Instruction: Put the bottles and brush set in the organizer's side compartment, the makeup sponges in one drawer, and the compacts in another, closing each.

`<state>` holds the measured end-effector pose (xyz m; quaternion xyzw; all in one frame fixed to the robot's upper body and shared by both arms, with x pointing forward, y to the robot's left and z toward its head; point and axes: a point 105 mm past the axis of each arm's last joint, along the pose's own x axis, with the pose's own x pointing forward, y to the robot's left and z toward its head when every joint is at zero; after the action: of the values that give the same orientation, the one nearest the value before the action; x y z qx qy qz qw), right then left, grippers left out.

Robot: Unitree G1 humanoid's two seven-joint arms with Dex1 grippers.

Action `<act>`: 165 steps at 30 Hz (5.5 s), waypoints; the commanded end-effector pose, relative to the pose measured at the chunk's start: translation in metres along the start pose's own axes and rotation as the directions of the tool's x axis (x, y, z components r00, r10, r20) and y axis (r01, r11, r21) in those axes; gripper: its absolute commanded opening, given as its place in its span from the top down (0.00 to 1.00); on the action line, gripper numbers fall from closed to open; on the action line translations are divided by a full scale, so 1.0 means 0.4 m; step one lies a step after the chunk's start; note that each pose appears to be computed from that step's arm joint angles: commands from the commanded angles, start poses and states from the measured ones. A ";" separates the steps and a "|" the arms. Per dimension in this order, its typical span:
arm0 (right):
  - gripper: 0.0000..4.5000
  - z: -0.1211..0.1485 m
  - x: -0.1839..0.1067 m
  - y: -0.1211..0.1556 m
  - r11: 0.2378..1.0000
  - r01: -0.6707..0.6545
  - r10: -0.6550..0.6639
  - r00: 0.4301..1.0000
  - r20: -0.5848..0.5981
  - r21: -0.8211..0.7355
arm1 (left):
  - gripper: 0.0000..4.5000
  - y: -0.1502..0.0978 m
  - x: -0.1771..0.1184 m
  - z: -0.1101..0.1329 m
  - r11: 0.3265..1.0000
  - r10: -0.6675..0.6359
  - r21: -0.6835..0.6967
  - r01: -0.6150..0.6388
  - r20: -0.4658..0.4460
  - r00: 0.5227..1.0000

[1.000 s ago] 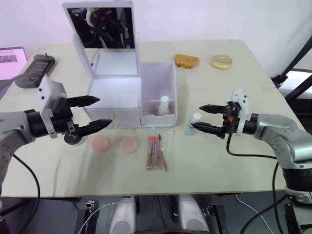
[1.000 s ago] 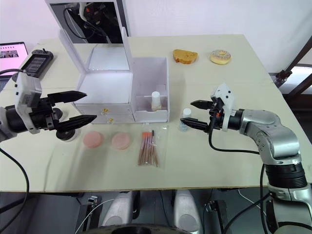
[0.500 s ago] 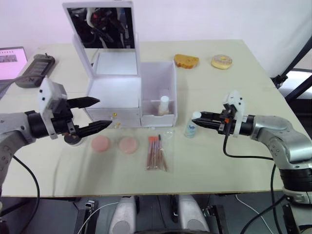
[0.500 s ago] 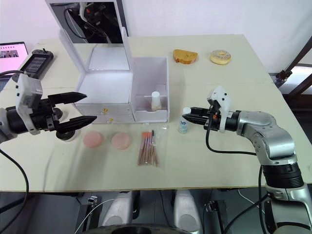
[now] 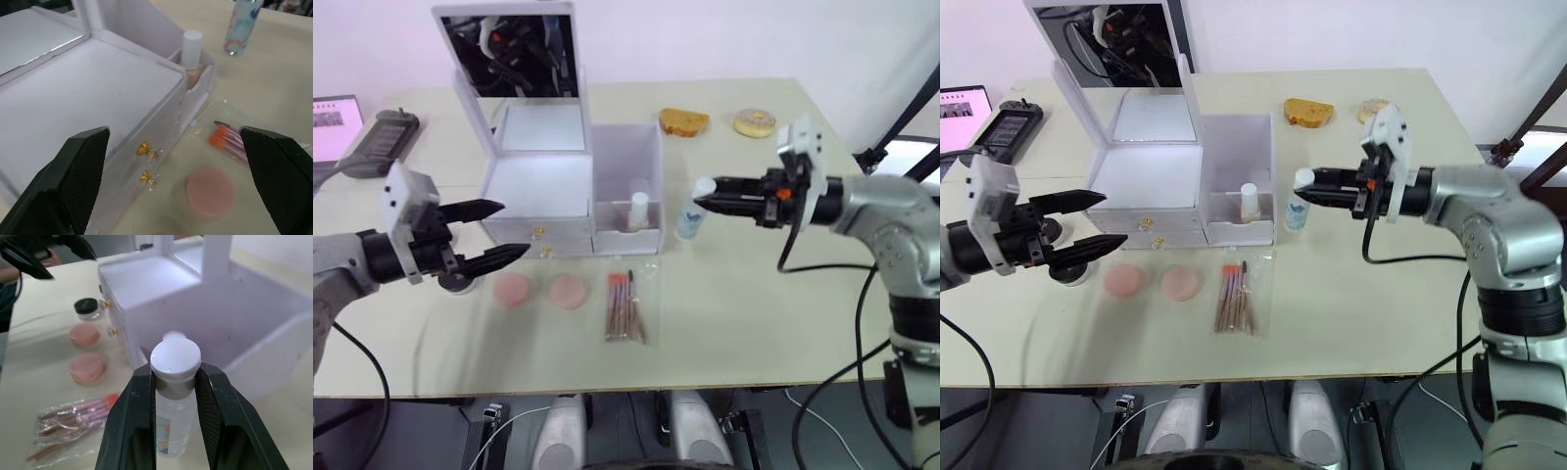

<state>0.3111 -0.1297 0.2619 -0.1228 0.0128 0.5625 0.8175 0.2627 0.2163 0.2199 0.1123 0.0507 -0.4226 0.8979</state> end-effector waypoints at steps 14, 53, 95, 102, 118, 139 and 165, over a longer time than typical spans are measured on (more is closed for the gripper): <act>0.86 0.184 0.254 0.017 0.944 -0.237 0.264 0.960 0.090 -0.231 | 0.00 -0.013 -0.088 -0.019 0.985 0.173 0.004 -0.173 0.037 0.984; 0.86 -0.015 0.309 -0.028 0.967 -0.211 0.204 0.977 -0.060 -0.141 | 0.00 -0.048 -0.097 0.030 0.991 0.132 0.011 -0.134 0.091 0.987; 0.01 -0.107 -0.190 -0.193 0.937 0.332 -0.322 0.942 0.094 -0.109 | 0.00 0.149 -0.325 -0.112 0.868 0.479 -0.104 -0.486 -0.082 0.874; 0.01 -0.239 -0.315 -0.193 0.868 0.497 -0.497 0.867 0.021 0.009 | 0.00 0.173 -0.407 -0.174 0.798 0.580 -0.115 -0.591 -0.115 0.806; 0.01 -0.219 -0.230 -0.125 0.917 0.366 -0.372 0.928 0.012 0.160 | 0.00 0.162 -0.340 -0.133 0.853 0.507 -0.120 -0.508 -0.040 0.861; 0.00 -0.248 0.030 0.185 0.935 -0.012 0.110 0.961 -0.256 0.354 | 0.99 -0.190 0.050 -0.091 0.904 -0.267 -0.402 0.146 -0.263 0.927; 0.00 -0.327 0.084 0.185 0.673 0.200 0.176 0.892 -0.416 0.712 | 0.99 -0.260 0.234 -0.202 0.747 -0.268 -0.660 -0.074 -0.402 0.875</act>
<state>0.2706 -0.1051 0.1129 0.0873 0.4301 0.4540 0.7754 0.2432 0.1052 0.1070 -0.1139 0.4190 -0.3819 0.8158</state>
